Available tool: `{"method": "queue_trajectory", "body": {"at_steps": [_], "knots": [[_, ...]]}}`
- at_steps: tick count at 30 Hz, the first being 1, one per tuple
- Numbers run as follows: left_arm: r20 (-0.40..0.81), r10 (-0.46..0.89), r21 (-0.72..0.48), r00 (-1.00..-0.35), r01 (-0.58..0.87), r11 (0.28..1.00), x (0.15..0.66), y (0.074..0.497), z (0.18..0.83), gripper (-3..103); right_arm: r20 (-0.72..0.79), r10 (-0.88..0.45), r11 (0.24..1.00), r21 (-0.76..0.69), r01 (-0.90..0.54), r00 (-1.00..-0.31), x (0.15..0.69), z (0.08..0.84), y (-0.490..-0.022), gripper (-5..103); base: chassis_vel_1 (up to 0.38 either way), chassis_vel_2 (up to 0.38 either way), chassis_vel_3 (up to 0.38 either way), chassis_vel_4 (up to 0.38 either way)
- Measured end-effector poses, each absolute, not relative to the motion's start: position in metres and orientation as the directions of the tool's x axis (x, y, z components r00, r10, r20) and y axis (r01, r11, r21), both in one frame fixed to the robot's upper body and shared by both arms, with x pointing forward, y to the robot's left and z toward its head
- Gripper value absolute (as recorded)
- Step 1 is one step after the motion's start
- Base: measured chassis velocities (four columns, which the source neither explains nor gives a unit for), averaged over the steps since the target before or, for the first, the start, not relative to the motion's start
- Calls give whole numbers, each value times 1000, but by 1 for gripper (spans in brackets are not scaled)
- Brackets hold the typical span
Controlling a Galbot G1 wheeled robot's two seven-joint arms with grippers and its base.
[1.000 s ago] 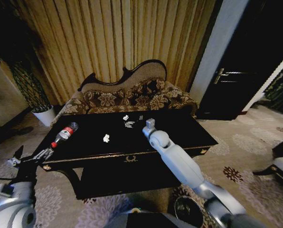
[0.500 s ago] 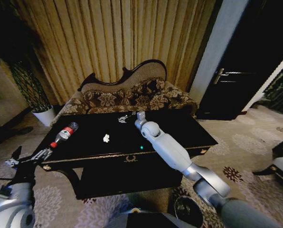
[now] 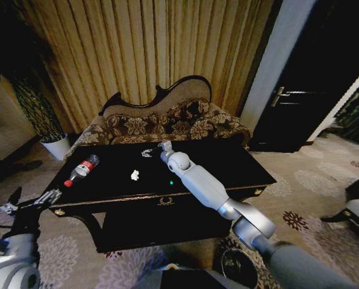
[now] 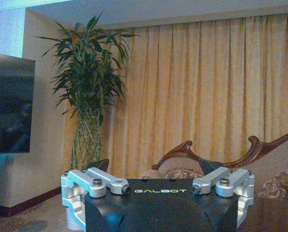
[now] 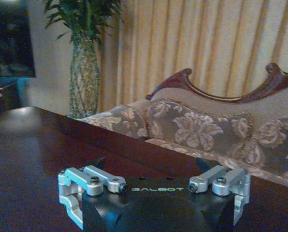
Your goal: Move to the front of the table and place the trash on the table into the trash bin.
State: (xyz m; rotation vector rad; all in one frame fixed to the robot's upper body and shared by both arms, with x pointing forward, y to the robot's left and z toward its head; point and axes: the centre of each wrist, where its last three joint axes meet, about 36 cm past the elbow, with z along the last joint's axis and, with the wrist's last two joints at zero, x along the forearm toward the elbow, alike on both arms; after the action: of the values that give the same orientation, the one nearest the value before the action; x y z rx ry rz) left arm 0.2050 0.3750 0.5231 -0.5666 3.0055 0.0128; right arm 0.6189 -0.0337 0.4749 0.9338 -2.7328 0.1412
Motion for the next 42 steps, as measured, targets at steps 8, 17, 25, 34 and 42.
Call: {"method": "queue_trajectory", "body": {"at_steps": [8, 17, 25, 34, 42], "knots": [[-85, -365, -12, -927, -365, 931, 205, 375, 523, 100, 276, -546, 822, -7, -569, -791, 633, 472, -53, 100, 0, 0, 0, 0], [-88, -360, -12, -929, -360, 933, 205, 374, 524, 100, 294, -527, 833, -7, -553, -798, 632, 460, -62, 100, 0, 0, 0, 0], [-97, -356, -3, -929, -358, 934, 207, 376, 526, 100, 292, -528, 833, -3, -553, -797, 630, 459, -62, 86, 0, 0, 0, 0], [-100, -362, -3, -927, -363, 932, 209, 377, 526, 100, 292, -530, 832, -1, -555, -796, 625, 454, -64, 54, 0, 0, 0, 0], [-105, -356, -6, -929, -357, 934, 213, 377, 526, 100, 279, -524, 838, -1, -546, -805, 624, 451, -71, 21, 0, 0, 0, 0]]}}
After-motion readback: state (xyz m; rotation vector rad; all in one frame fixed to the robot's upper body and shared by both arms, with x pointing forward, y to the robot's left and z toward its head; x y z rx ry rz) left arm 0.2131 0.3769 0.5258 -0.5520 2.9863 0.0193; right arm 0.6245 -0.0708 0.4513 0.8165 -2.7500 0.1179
